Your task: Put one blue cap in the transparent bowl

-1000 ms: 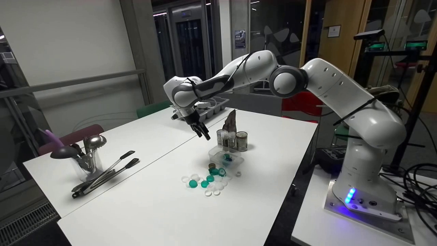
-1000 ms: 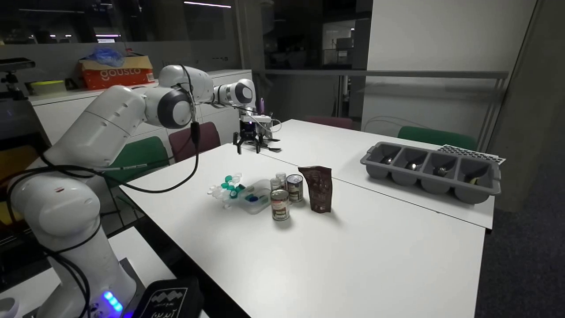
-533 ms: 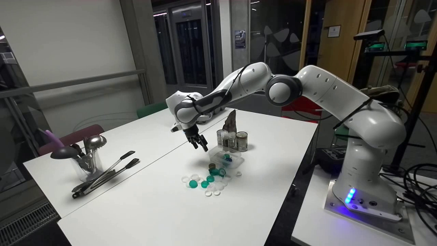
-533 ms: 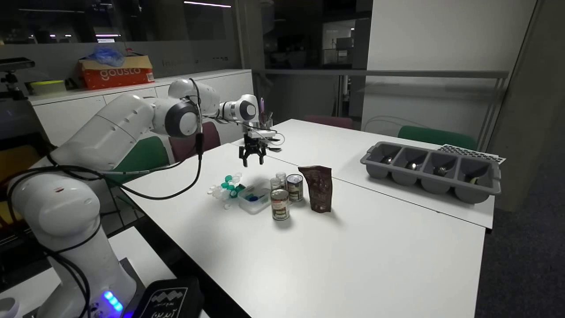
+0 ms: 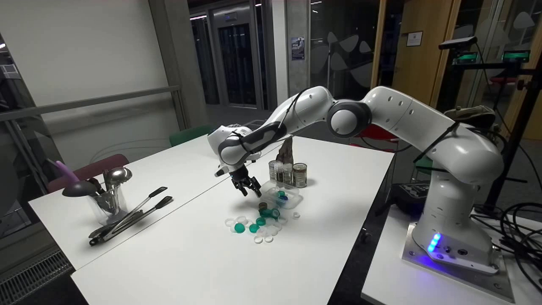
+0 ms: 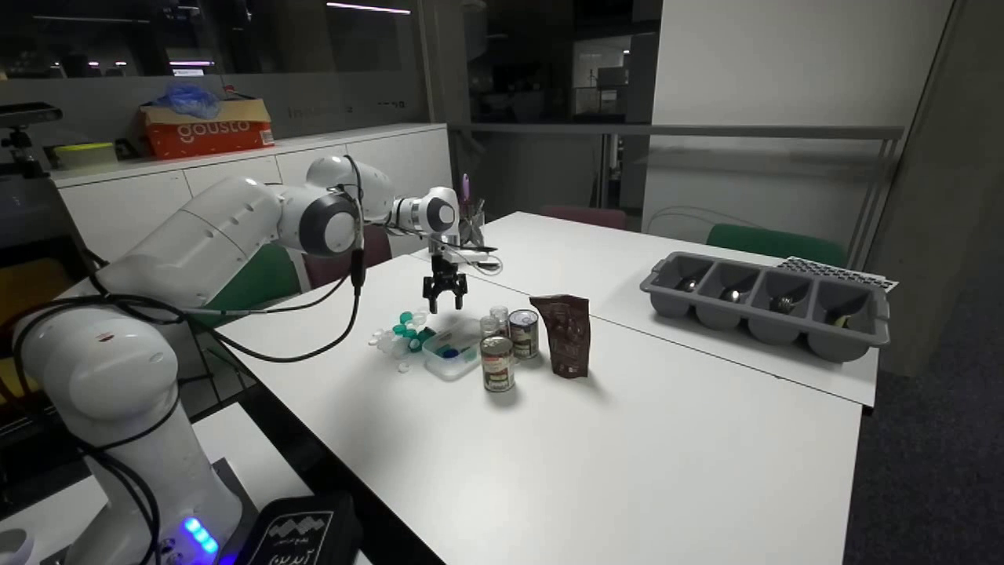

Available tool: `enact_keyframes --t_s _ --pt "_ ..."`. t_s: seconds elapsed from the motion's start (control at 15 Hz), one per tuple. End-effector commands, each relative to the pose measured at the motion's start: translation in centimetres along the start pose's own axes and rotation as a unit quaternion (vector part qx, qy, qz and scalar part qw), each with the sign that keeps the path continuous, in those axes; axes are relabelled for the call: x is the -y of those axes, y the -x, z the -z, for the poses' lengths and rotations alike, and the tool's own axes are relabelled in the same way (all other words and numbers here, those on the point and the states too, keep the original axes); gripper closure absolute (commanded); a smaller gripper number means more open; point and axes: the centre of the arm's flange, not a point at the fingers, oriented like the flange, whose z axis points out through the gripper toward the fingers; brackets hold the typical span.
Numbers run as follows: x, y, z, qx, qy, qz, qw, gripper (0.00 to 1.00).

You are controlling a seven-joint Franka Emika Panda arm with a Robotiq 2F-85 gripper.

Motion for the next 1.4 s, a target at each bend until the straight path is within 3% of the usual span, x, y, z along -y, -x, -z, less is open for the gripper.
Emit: enact_keyframes --t_s 0.0,0.47,1.2,1.27,1.33 --pt "1.1 -0.8 0.5 0.006 -0.037 0.017 0.9991 0.0" --pt "1.4 -1.6 -0.5 0.007 -0.074 0.031 0.9968 0.0" --pt "-0.1 -1.2 -4.5 -0.011 -0.096 0.073 0.9926 0.0" --pt "-0.1 -1.1 -4.4 -0.012 -0.096 0.073 0.9926 0.25" --pt "-0.1 -1.0 -4.4 -0.013 -0.096 0.074 0.9925 0.26"
